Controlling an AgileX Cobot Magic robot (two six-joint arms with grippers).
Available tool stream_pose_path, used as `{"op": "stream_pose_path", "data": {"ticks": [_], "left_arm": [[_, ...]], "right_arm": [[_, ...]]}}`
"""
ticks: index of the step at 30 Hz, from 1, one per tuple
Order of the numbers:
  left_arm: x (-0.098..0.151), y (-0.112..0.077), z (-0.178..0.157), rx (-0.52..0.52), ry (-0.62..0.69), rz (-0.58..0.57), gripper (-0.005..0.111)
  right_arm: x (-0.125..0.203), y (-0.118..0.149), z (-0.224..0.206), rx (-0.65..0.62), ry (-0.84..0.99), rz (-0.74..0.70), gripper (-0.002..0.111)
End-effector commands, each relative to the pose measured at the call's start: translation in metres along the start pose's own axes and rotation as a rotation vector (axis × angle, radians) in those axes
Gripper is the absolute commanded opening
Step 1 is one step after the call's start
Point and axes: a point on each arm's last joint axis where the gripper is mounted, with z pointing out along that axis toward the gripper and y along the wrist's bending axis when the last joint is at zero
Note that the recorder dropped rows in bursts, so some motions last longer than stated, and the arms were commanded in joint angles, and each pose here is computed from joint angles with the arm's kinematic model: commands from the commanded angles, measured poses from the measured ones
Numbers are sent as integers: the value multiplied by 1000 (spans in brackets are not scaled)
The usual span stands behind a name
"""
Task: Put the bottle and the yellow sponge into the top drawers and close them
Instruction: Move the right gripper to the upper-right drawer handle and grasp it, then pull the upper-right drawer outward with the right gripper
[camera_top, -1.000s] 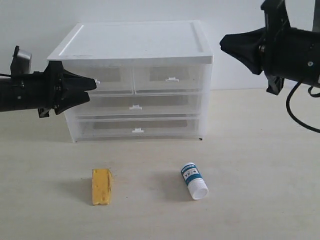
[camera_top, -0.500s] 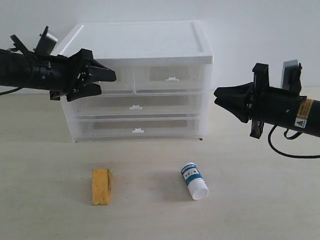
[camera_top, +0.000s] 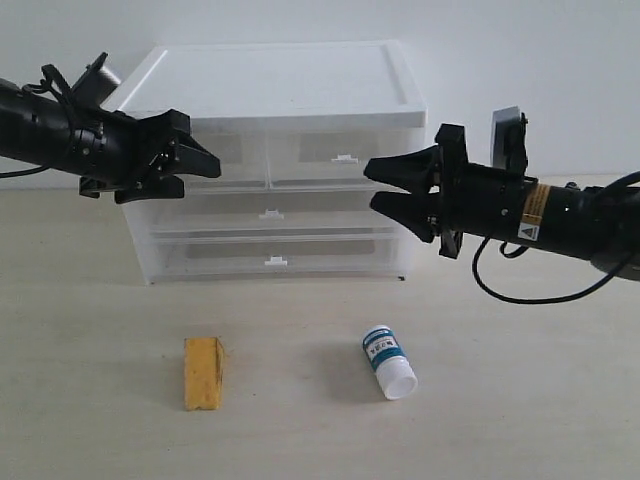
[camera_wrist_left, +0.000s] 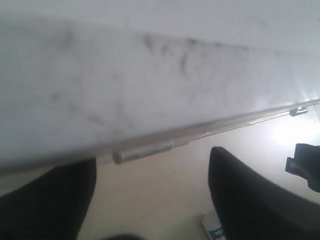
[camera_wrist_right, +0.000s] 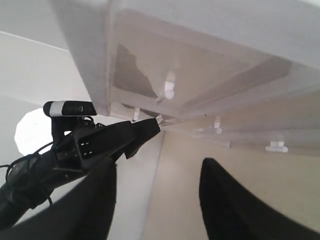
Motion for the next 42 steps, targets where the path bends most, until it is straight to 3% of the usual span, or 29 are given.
{"op": "stream_pose_path", "data": {"ticks": [1,9,29,39,42], "left_arm": [[-10,7,-3,-88,-85,15,62],[-10,7,-3,-91,-83,27,62],[-12,9,-3,-111,-105,26,62],[-12,9,-3,-111,-105,26,61],[-12,9,-3,-113,-107,26,61]], "right_arm": [[-7,-10,14,-21,-17,44,46],[-26,-25,29,-68,-51,73,46],[-45,-13,34,-122,-126,28,45],[-46,-13,34,-124,-134,14,0],[-44,-13,34,-119,-120,4,0]]}}
